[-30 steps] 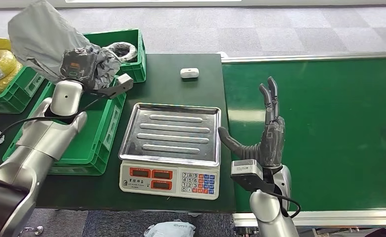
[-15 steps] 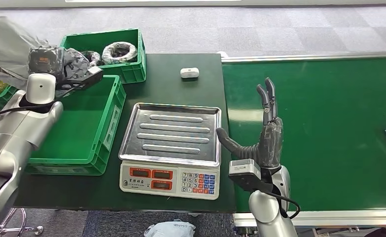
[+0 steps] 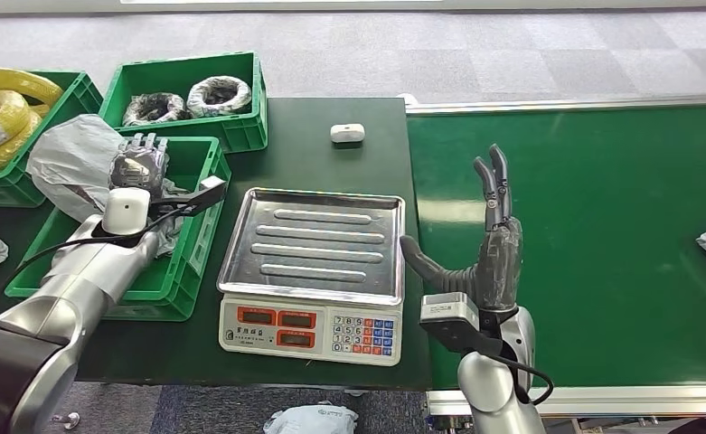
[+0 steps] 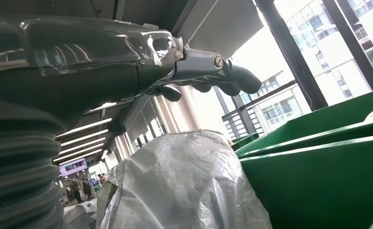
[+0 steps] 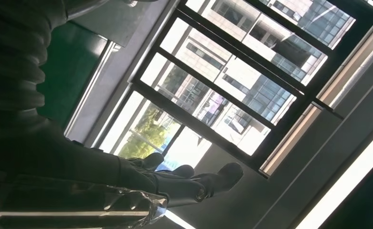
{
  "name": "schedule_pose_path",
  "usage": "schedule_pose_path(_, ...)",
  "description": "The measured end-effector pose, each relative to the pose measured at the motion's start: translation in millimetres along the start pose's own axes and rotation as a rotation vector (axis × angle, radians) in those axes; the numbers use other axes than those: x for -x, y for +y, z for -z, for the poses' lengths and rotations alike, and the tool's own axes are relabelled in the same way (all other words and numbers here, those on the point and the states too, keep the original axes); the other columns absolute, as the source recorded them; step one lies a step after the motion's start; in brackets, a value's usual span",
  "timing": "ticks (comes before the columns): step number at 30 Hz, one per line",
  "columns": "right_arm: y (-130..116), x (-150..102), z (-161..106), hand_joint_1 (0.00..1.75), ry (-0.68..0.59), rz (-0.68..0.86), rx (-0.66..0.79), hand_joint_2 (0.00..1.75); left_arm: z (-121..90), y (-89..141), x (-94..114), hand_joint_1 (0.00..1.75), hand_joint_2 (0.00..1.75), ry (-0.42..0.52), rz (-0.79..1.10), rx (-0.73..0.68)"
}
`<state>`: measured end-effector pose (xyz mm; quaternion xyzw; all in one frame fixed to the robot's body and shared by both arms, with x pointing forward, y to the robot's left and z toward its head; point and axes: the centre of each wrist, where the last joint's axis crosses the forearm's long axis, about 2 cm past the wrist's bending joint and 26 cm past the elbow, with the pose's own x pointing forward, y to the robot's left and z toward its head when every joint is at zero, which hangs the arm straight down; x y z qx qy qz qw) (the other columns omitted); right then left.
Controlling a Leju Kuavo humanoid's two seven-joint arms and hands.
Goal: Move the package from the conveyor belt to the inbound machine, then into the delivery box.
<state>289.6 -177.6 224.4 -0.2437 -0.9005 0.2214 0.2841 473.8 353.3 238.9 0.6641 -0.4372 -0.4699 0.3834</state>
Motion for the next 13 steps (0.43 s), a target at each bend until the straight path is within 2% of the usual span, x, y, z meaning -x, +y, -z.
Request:
schedule_pose_path(7,-0.3,-1.2,-0.6,0.0,0.008,-0.002,-0.001,1.75,2.4,10.4,-9.3,0.0,1.75,0.014,-0.037,-0.072)
schedule_pose_path(10,-1.6,-2.2,-0.8,0.0,0.013,-0.006,0.003,1.75,4.0,25.5,-13.9,0.0,1.75,0.001,-0.107,-0.193)
schedule_pose_path(13,-2.3,-2.7,-1.3,0.0,0.022,-0.008,0.01,1.75,2.7,48.8,-19.6,0.0,1.75,-0.056,-0.309,-0.346)
